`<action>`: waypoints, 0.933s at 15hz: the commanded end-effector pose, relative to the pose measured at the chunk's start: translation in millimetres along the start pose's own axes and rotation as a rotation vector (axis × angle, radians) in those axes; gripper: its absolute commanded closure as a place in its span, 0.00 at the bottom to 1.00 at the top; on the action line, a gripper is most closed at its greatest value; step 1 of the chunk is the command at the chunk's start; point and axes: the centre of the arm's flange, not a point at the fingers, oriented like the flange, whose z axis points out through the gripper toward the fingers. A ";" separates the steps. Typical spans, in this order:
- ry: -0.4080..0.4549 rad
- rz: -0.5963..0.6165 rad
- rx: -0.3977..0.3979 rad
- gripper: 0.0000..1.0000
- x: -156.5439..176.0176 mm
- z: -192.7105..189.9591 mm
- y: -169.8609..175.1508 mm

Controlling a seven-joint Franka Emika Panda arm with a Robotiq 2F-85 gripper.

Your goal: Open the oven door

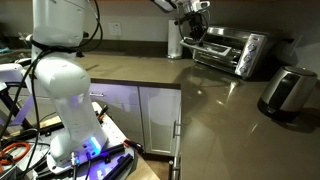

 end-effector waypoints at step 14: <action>-0.121 -0.070 0.032 1.00 -14.2 4.2 -5.1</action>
